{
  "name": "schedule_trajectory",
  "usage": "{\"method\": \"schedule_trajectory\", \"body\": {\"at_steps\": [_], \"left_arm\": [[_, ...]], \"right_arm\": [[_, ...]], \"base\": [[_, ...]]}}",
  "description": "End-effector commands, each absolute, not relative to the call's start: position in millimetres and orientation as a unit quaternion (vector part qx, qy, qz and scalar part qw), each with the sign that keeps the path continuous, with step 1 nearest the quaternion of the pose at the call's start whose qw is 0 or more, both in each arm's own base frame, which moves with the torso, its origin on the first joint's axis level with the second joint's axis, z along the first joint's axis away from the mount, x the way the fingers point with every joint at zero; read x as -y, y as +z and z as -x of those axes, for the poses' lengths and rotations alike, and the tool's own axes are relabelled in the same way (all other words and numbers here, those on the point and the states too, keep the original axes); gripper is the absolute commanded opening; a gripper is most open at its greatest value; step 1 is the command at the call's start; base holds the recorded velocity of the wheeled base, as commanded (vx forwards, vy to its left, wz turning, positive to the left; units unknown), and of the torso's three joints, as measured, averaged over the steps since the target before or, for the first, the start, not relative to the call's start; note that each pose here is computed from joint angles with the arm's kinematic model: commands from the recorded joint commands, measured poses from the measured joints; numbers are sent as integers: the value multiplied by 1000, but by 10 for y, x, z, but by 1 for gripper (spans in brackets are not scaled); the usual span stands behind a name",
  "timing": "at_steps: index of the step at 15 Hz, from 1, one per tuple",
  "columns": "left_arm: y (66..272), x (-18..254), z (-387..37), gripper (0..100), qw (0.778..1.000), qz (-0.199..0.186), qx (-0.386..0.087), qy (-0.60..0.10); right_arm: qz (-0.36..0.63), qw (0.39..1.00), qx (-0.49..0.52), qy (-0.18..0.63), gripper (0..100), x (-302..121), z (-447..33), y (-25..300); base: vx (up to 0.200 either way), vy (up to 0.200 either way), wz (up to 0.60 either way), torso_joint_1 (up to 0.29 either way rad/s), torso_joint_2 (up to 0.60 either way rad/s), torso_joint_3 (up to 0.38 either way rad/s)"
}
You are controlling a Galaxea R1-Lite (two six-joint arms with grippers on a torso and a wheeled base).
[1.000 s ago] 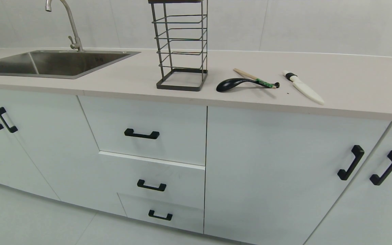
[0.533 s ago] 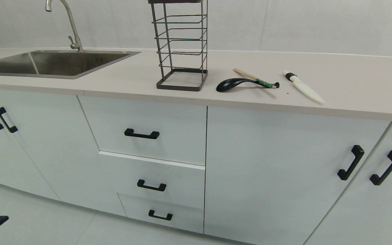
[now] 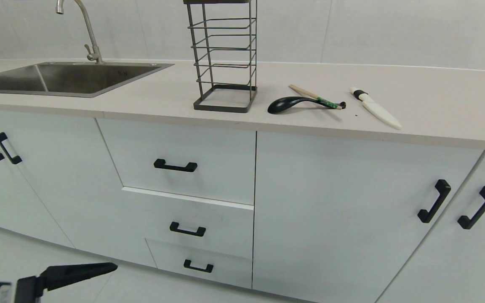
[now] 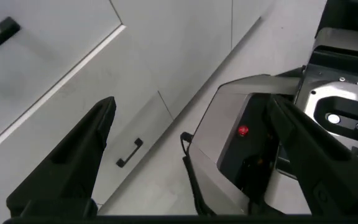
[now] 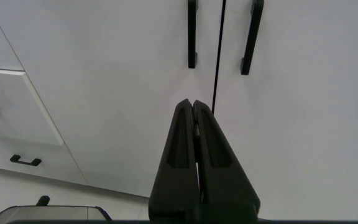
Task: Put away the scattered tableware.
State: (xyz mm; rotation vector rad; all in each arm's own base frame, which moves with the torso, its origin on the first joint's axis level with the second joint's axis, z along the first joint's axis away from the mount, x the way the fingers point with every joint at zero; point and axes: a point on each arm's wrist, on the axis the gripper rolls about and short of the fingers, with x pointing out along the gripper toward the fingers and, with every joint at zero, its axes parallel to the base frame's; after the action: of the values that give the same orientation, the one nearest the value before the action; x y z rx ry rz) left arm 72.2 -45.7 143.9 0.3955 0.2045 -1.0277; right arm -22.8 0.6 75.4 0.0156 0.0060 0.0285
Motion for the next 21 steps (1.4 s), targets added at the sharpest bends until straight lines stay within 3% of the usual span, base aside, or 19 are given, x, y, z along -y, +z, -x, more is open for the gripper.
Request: {"method": "schedule_trajectory", "body": {"at_steps": [1,4,8,11,17,19,21], "left_arm": [[1214,629,-1014,100,823,-216,-177,-494],[1092,615,-1070,100,821,-290,-205,-447],[1034,594,-1097,100,811,-358,-215,-409],[962,627,-1182,100,782,-411,-228,-409],[912,681,-1315,100,768,-422,-248,-412],[855,748,-1435,100,747,-440,-257,-428],[742,754,-1476,100,709,-475,-264,-449]], "right_arm": [[-8,1000,-4,15,0,-6,227,753],[-8,1000,-4,15,0,-6,227,753],[-8,1000,-4,15,0,-6,227,753],[-8,1000,-4,15,0,-6,227,753],[-8,1000,-4,15,0,-6,227,753],[-8,1000,-4,15,0,-6,227,753],[-8,1000,-4,15,0,-6,227,753]], "base": [[0,0,0,0,0,0],[0,0,0,0,0,0],[0,0,0,0,0,0],[0,0,0,0,0,0],[0,0,0,0,0,0],[0,0,0,0,0,0],[0,0,0,0,0,0]]}}
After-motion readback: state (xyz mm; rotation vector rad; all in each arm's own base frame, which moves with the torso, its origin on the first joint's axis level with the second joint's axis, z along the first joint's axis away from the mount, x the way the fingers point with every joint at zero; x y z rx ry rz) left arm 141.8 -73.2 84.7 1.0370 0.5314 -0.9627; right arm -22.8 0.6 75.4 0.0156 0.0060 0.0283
